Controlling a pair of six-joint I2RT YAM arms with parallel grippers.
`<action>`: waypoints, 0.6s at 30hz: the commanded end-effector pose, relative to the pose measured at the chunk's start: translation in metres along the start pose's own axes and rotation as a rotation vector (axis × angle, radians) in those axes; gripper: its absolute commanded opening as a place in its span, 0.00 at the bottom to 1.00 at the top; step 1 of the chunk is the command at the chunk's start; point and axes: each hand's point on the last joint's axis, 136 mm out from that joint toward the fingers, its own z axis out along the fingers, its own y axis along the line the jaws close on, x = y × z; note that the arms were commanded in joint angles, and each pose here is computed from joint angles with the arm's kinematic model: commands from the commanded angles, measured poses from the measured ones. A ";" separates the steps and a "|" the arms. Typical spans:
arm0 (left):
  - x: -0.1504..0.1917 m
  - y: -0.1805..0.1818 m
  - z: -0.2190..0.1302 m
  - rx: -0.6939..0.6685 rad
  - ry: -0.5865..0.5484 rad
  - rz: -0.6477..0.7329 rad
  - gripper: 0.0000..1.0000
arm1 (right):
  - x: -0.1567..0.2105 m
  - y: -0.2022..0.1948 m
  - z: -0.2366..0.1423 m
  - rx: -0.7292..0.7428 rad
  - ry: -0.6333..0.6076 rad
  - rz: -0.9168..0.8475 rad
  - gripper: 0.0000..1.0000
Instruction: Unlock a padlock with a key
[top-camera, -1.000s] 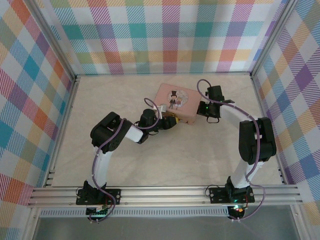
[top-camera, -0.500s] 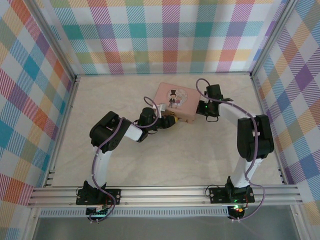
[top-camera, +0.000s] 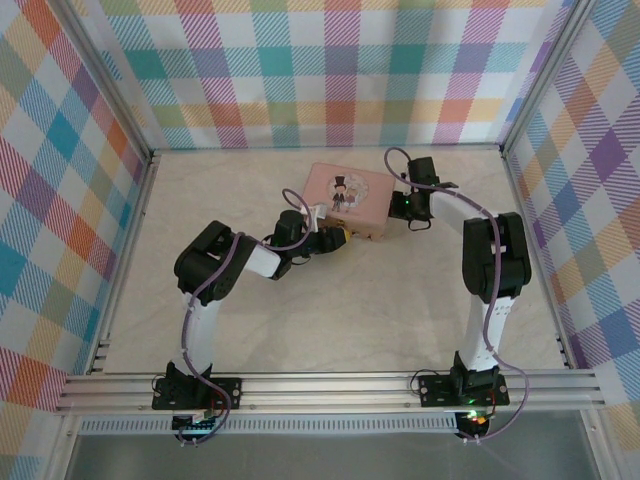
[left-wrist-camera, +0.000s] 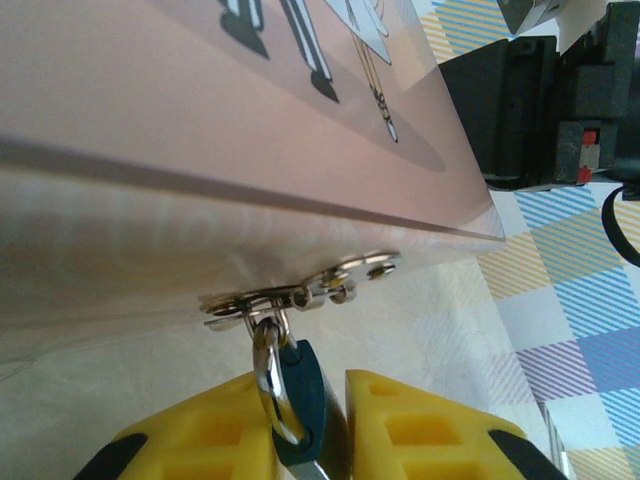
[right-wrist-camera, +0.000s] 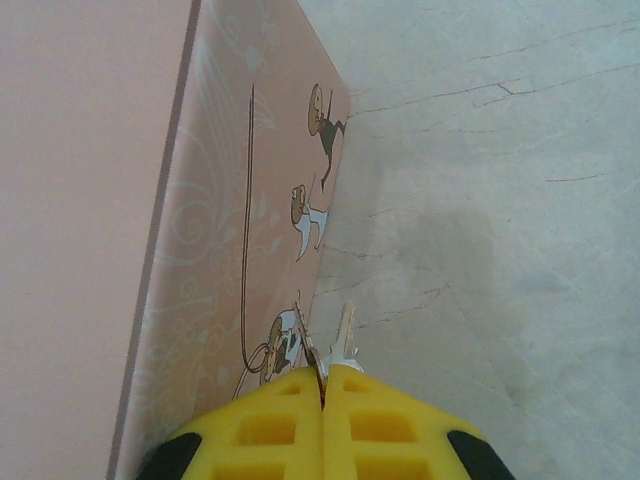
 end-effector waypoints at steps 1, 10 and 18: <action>0.079 0.011 -0.008 -0.036 0.292 -0.269 0.21 | -0.008 0.019 -0.012 -0.070 -0.037 -0.043 0.00; 0.040 -0.023 -0.004 0.015 0.215 -0.283 0.21 | 0.016 -0.001 -0.079 -0.105 -0.096 0.033 0.00; 0.022 -0.052 -0.002 0.042 0.209 -0.269 0.21 | 0.042 0.038 -0.141 -0.357 -0.176 0.063 0.00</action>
